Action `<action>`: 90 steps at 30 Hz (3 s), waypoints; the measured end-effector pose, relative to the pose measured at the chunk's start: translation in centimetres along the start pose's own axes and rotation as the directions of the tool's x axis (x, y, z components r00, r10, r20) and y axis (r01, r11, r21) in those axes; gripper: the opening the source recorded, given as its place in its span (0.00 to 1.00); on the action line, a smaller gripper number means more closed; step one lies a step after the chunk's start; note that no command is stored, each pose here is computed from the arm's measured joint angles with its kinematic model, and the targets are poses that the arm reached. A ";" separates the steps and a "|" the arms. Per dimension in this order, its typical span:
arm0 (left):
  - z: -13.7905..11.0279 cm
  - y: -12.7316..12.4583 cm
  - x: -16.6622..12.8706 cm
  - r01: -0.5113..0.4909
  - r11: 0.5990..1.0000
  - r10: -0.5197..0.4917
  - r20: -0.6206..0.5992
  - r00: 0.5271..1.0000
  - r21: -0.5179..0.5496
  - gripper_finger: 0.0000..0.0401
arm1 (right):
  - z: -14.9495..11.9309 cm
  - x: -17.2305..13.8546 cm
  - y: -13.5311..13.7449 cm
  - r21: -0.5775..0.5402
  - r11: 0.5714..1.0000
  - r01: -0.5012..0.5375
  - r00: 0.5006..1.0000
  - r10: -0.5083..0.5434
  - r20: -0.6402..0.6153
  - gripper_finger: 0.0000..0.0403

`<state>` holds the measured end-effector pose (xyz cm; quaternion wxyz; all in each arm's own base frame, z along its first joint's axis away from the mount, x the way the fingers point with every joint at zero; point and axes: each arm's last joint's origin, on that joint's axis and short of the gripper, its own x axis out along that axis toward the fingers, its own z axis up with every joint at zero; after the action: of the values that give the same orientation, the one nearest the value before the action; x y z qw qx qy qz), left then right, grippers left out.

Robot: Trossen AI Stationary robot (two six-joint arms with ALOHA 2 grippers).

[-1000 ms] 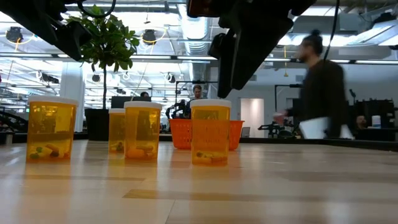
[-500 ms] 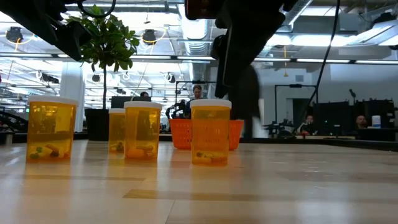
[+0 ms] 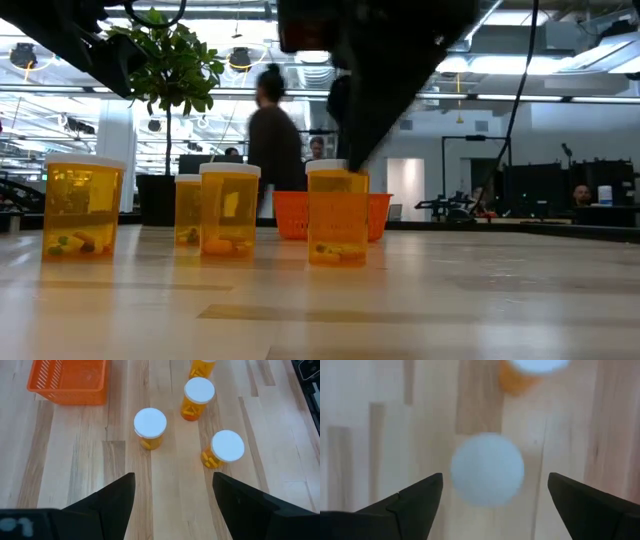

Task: Pick and place pill bottles into a basket
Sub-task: Put the orange pill bottle into the orange basket

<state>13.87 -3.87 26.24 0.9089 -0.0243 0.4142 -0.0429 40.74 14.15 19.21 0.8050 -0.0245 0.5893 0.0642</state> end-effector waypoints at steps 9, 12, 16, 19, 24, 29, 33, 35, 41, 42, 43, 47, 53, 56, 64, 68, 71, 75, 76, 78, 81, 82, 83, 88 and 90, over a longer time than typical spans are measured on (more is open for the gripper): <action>0.0 0.0 0.0 0.000 1.000 0.000 0.000 1.000 0.000 0.64 | -0.1 2.0 0.0 -0.030 1.000 0.010 0.999 -0.011 -0.041 0.84; 0.0 0.0 0.0 0.000 1.000 0.000 0.001 1.000 -0.001 0.64 | -0.1 2.3 0.3 -0.035 0.999 0.007 0.999 -0.009 -0.049 0.84; 0.0 0.0 0.0 0.000 1.000 0.000 0.001 1.000 0.000 0.64 | 0.1 2.3 0.2 -0.034 0.999 0.007 0.999 -0.008 -0.033 0.83; 0.0 0.0 0.0 0.000 1.000 0.000 0.001 1.000 0.000 0.64 | 0.1 2.3 0.2 -0.033 0.999 0.009 0.999 -0.010 -0.033 0.81; 0.0 0.0 0.0 0.000 1.000 0.000 0.001 1.000 -0.001 0.64 | 0.1 2.3 0.2 -0.033 0.999 0.009 0.999 -0.010 -0.036 0.78; 0.0 0.0 0.0 0.000 1.000 0.000 0.001 1.000 0.000 0.64 | 0.0 2.3 0.2 -0.025 1.000 0.011 0.999 -0.012 -0.038 0.75; 0.0 0.0 0.0 0.000 1.000 0.000 0.001 1.000 0.000 0.64 | 0.0 2.3 0.1 -0.024 1.000 0.014 0.999 -0.015 -0.042 0.75; 0.0 0.0 0.0 0.000 1.000 0.000 0.001 1.000 0.000 0.64 | 0.0 2.3 0.1 -0.021 1.000 0.014 0.999 -0.015 -0.042 0.75; 0.0 0.0 0.0 0.000 1.000 0.000 0.001 1.000 0.000 0.64 | 0.1 2.3 -0.5 0.041 0.999 0.021 0.999 -0.019 -0.041 0.75; 0.0 0.0 0.0 0.000 1.000 0.000 0.001 1.000 -0.001 0.64 | 0.2 2.3 -0.7 0.049 0.999 0.021 0.999 -0.019 -0.041 0.75; 0.0 0.0 0.0 0.000 1.000 0.000 0.001 1.000 -0.001 0.64 | 0.2 2.3 -0.8 0.056 0.998 0.020 0.999 -0.017 -0.041 0.75; 0.0 0.0 0.0 0.000 1.000 0.000 0.001 1.000 -0.001 0.64 | 0.2 2.3 -1.0 0.065 0.998 0.019 0.999 -0.016 -0.041 0.75; 0.0 0.0 0.0 -0.001 1.000 0.001 0.001 1.000 0.014 0.64 | 0.2 2.3 -1.1 0.066 0.998 0.018 0.999 -0.015 -0.041 0.73; 0.0 0.0 0.0 -0.009 0.999 0.009 0.004 1.000 0.038 0.64 | 0.3 2.3 -1.1 0.066 0.998 0.017 0.999 -0.014 -0.041 0.69; 0.0 0.1 0.0 -0.020 0.999 0.020 0.006 1.000 0.036 0.64 | 0.2 2.3 -1.0 0.083 0.997 -0.008 0.999 0.012 -0.046 0.55; 0.0 0.1 0.0 -0.025 0.999 0.025 0.007 1.000 0.033 0.64 | 0.7 1.7 -0.9 0.084 0.996 -0.023 0.999 0.026 -0.034 0.48; 0.0 0.1 0.0 -0.025 0.999 0.025 0.007 1.000 0.033 0.64 | 1.0 1.1 -0.9 0.086 0.996 -0.035 0.999 0.038 -0.034 0.46; 0.0 0.1 0.0 -0.025 0.999 0.025 0.007 1.000 0.033 0.64 | 1.4 0.2 -1.1 0.091 0.995 -0.032 0.998 0.036 -0.042 0.51; 0.0 0.1 0.0 -0.025 0.999 0.025 0.007 1.000 0.033 0.64 | 1.5 0.0 -1.2 0.094 0.995 -0.029 0.998 0.034 -0.049 0.52; 0.0 0.1 0.0 -0.025 0.999 0.025 0.007 1.000 0.033 0.64 | 1.6 -0.4 -1.2 0.096 0.995 -0.026 0.998 0.032 -0.059 0.54; 0.0 0.1 0.0 -0.025 0.999 0.025 0.007 1.000 0.032 0.64 | 1.7 -1.1 -1.6 0.104 0.994 -0.017 0.996 0.026 -0.082 0.53; 0.0 0.1 0.0 -0.025 0.999 0.025 0.007 1.000 0.032 0.64 | 1.8 -1.3 -1.8 0.108 0.994 -0.014 0.996 0.024 -0.090 0.51; 0.0 0.1 0.0 -0.025 0.999 0.025 0.007 1.000 0.032 0.64 | 1.8 -1.5 -2.0 0.111 0.994 -0.011 0.995 0.022 -0.096 0.49; 0.0 0.1 0.0 -0.026 0.999 0.025 0.007 1.000 0.032 0.64 | 2.0 -2.2 -3.2 0.129 0.992 -0.004 0.995 0.018 -0.102 0.46; 0.0 0.1 0.0 -0.026 0.999 0.025 0.007 1.000 0.031 0.64 | 2.1 -2.3 -3.8 0.142 0.990 0.000 0.995 0.015 -0.103 0.48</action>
<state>13.90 -3.80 26.26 0.9110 -0.0050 0.4106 -0.0378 42.55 10.50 21.92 0.7727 0.0317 0.6335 0.0238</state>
